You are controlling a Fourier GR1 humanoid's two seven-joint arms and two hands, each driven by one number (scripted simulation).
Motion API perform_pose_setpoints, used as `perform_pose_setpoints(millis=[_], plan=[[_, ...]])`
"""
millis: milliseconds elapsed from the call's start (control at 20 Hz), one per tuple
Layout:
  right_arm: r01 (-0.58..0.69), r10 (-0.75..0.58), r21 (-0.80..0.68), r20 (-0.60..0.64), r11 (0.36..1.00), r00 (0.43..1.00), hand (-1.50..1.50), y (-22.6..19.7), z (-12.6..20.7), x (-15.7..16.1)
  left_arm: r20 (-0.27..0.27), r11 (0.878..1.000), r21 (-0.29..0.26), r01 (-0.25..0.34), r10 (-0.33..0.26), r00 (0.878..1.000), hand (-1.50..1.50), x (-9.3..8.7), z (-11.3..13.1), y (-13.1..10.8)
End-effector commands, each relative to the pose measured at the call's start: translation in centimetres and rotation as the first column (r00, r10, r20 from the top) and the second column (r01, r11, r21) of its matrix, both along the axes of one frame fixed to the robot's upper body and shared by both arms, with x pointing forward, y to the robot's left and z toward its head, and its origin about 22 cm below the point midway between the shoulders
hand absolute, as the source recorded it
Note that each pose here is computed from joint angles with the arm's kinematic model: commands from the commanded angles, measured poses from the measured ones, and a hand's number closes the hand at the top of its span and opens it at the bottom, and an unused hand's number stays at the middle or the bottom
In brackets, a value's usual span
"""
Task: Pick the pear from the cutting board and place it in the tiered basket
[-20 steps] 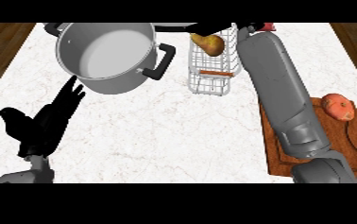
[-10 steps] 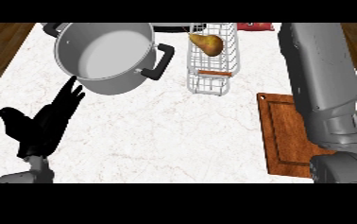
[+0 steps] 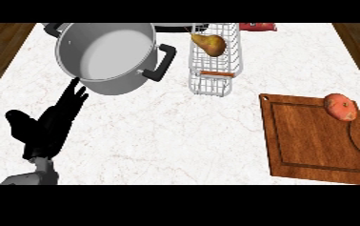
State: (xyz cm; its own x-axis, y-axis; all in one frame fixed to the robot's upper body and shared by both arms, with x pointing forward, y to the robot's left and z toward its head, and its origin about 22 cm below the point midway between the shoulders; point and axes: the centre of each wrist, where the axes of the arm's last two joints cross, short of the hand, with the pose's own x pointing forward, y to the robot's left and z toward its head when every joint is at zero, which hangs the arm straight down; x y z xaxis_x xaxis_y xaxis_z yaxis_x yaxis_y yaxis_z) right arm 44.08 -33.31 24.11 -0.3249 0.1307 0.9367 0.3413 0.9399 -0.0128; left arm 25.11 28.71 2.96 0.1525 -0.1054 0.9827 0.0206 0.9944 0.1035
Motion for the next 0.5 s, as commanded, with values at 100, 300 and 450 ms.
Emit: perform_pose_setpoints(millis=[100,300,450], plan=[[0.053,-0.053,0.002,0.034,0.999,0.998,-1.5,-9.7,0.7,-3.3,0.005,1.0,0.002,0.027,-0.027,1.0,0.0,-0.1,1.1,-1.3],[0.056,-0.056,0.003,0.027,0.998,0.998,-1.5,-12.0,-0.7,-4.1,0.027,1.0,-0.018,0.025,-0.024,0.999,0.0,1.9,1.7,0.7],[0.054,-0.053,-0.043,0.022,0.998,0.998,-1.5,-14.3,0.5,-5.5,0.028,1.0,-0.018,0.01,-0.009,1.0,0.0,1.0,-0.2,1.2]])
